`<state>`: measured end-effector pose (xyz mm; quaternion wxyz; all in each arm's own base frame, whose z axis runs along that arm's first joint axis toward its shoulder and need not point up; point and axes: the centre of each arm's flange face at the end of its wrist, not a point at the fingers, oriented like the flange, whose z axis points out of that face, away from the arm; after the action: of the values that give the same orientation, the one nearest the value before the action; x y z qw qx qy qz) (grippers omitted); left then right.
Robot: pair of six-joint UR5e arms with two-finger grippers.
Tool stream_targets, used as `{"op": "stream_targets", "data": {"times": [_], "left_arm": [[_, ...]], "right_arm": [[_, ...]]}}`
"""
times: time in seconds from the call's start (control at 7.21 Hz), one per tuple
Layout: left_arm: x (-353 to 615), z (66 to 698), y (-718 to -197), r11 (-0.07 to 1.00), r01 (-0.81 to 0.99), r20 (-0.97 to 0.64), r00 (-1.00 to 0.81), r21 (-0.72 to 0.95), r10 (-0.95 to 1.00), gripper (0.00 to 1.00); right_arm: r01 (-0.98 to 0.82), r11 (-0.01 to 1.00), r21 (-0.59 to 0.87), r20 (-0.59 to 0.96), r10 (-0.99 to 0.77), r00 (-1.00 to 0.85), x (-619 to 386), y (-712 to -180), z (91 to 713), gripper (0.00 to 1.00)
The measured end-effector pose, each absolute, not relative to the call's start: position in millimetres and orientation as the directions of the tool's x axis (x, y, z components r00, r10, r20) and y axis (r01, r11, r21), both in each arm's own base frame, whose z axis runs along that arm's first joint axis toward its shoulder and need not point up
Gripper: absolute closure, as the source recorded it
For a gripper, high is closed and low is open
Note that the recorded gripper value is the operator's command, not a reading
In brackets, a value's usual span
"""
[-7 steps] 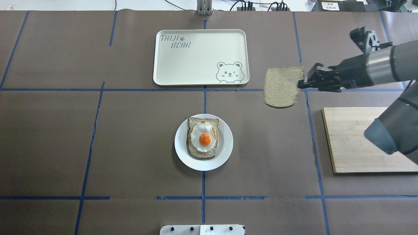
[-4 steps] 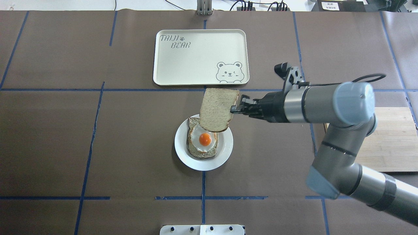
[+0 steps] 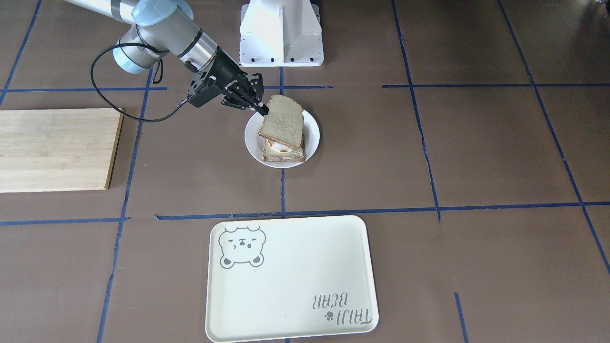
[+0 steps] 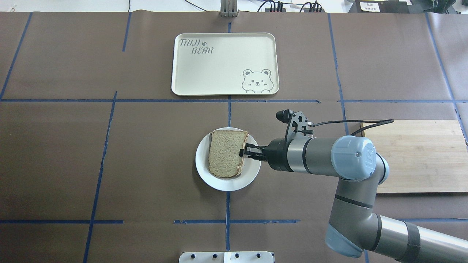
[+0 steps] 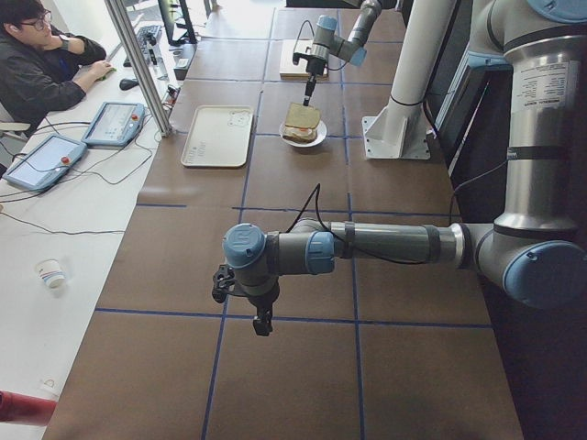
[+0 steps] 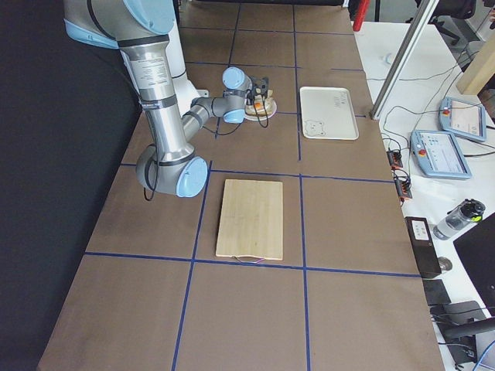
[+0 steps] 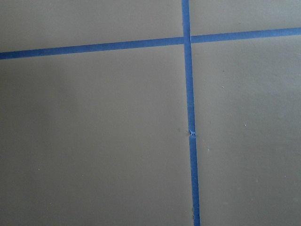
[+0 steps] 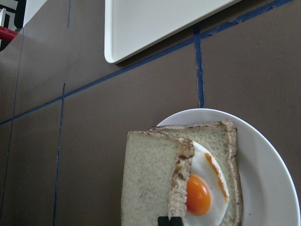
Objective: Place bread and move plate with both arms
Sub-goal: 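Lower the bread onto the egg toast and open the right gripper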
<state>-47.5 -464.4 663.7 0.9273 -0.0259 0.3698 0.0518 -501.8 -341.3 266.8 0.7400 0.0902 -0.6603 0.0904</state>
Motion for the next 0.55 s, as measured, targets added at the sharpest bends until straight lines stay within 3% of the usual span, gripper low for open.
{"op": "stream_targets", "data": {"times": [0.28, 0.42, 0.55], "left_arm": [[-47.5, 663.4, -464.4, 0.993, -0.115, -0.688, 0.721, -0.009, 0.078, 0.00], [-47.5, 663.2, -464.5, 0.993, -0.115, -0.688, 0.721, -0.008, 0.078, 0.00], [-47.5, 663.2, -464.4, 0.993, -0.115, -0.688, 0.721, -0.008, 0.078, 0.00]], "right_arm": [[-0.245, 0.969, 0.039, 0.989, -0.002, 0.149, -513.7, -343.2, 279.8, 0.98], [-0.243, 0.969, 0.046, 0.987, -0.006, 0.161, -517.1, -344.3, 283.5, 0.82], [-0.242, 0.969, 0.047, 0.986, -0.007, 0.164, -518.8, -344.9, 284.3, 0.74]]}}
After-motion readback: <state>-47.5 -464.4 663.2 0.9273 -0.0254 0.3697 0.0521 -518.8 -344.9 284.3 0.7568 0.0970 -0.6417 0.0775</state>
